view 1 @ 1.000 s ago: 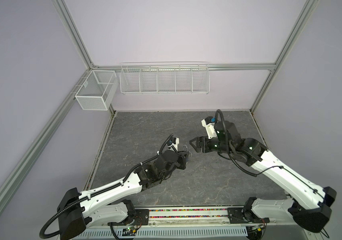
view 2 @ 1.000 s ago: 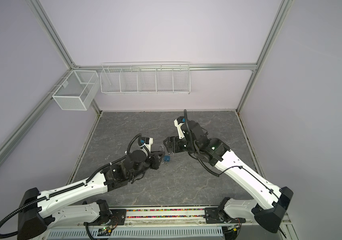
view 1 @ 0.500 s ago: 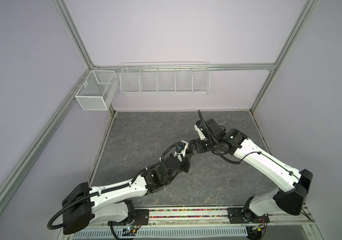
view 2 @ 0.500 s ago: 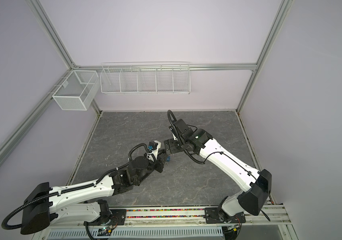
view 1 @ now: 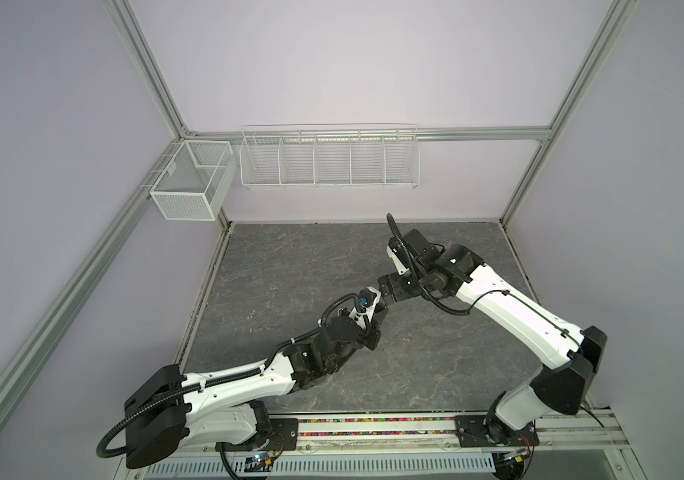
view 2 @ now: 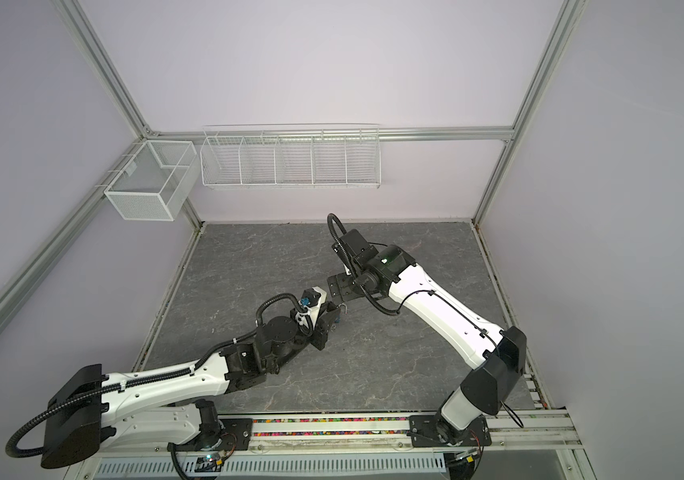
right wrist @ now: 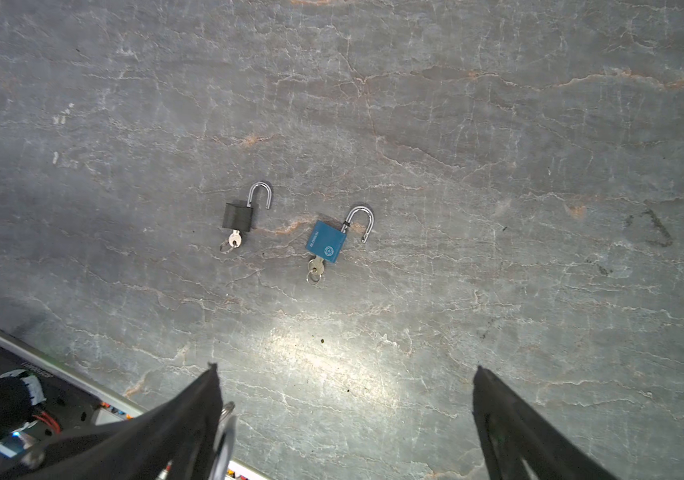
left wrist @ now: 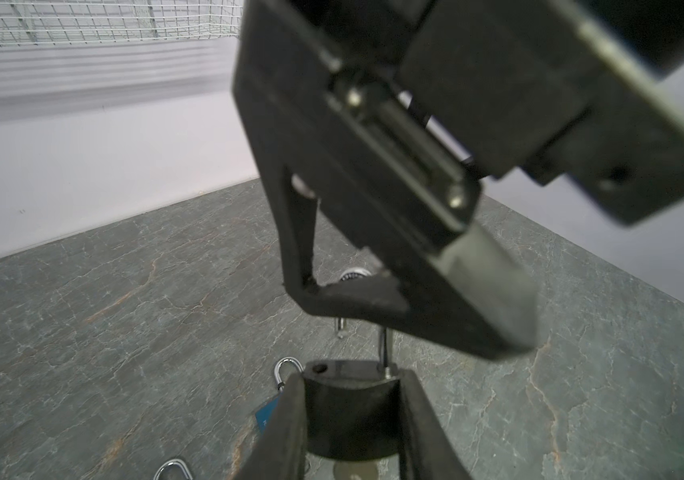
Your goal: Unlock with the key
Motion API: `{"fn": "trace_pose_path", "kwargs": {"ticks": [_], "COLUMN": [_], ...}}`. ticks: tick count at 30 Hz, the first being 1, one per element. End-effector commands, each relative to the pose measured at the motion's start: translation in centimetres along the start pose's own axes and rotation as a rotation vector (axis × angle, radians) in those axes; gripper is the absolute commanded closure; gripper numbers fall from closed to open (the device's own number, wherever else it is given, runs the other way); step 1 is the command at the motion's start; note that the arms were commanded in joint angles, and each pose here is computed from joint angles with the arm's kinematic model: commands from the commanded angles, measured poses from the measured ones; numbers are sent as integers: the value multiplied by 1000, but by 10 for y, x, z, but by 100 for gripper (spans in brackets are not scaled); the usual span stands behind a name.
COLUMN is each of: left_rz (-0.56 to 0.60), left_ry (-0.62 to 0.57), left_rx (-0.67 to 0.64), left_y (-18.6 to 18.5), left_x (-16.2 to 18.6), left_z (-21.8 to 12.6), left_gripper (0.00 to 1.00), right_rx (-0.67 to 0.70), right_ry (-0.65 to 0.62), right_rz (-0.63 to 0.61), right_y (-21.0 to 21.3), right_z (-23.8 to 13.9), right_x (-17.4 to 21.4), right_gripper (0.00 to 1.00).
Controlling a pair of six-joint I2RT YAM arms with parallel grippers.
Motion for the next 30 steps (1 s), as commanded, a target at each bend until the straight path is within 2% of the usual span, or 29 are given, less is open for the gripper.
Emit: {"fn": "trace_pose_path", "kwargs": {"ticks": [1, 15, 24, 27, 30], "left_rz": [22, 38, -15, -70, -156], "left_ry": [-48, -68, -29, 45, 255], "left_rx": [-1, 2, -27, -9, -35], "left_y": [0, 1, -3, -9, -17], "left_x": [-7, -6, -2, 6, 21], "left_z": [-4, -6, 10, 20, 38], "left_gripper": [100, 100, 100, 100, 100], "right_rx": [67, -23, -68, 14, 44], "right_ry": [44, 100, 69, 41, -23], "right_rz": [-28, -8, 97, 167, 267], "right_y": [-8, -23, -44, -67, -94], "right_z": [2, -2, -15, -17, -18], "right_x": [2, 7, 31, 39, 51], "right_gripper": [5, 1, 1, 1, 3]}}
Point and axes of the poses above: each gripper's point midway between its finger pads, its own z axis out along the fingers, its own y axis along the line the jaws close on, x = y × z, the point moved 10 cm from there along -z, back along the fingers, and after that the axes turned 1 degree about z, right-handed, at the moved point
